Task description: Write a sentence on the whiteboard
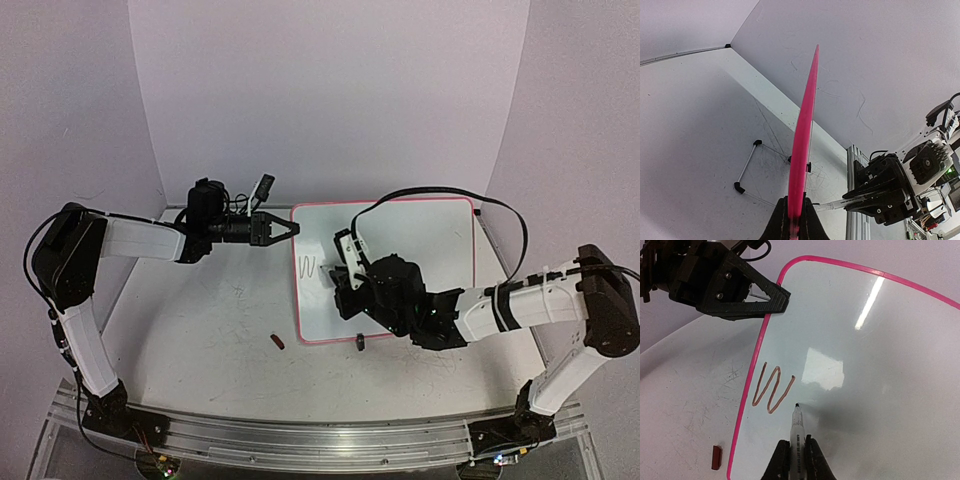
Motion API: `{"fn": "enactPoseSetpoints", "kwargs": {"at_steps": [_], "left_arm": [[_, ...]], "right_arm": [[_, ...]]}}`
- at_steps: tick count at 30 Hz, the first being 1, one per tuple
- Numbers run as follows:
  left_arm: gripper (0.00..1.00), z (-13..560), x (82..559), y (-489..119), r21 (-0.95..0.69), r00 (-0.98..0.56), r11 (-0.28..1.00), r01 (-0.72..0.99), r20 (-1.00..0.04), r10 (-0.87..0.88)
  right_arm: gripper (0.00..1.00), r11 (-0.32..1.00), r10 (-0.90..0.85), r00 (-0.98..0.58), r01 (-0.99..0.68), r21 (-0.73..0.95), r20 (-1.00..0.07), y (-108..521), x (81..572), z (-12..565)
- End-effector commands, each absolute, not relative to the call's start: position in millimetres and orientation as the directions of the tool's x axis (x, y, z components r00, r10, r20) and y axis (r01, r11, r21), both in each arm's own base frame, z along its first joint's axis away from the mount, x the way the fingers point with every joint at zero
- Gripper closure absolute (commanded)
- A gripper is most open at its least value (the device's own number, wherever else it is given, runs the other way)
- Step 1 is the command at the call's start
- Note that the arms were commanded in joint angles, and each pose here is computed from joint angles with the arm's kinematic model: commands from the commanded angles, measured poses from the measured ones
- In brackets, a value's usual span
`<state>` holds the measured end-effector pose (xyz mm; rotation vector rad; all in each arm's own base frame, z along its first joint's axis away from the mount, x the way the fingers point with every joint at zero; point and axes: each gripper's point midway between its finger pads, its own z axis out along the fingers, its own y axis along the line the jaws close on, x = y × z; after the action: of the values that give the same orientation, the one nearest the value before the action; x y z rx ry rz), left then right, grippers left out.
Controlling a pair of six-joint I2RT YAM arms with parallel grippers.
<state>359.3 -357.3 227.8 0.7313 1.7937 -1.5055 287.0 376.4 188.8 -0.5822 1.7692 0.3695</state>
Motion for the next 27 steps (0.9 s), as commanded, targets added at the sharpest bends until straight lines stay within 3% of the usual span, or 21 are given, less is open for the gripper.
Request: {"fn": "enactPoseSetpoints", "kwargs": {"at_steps": [1,27], "left_arm": [[1.00,227,355,-363,-0.630,-0.641,0.177,0.756,-0.768,0.004],[1.00,229,354,-363,-0.628,-0.639,0.174,0.758,-0.769,0.004]], "right_arm": [[1.00,0.850,-0.150,-0.184,-0.526,-0.031,-0.971,377,293,203],[1.00,0.827,-0.179,-0.201,-0.561,-0.037,-0.963,388,291,191]]}}
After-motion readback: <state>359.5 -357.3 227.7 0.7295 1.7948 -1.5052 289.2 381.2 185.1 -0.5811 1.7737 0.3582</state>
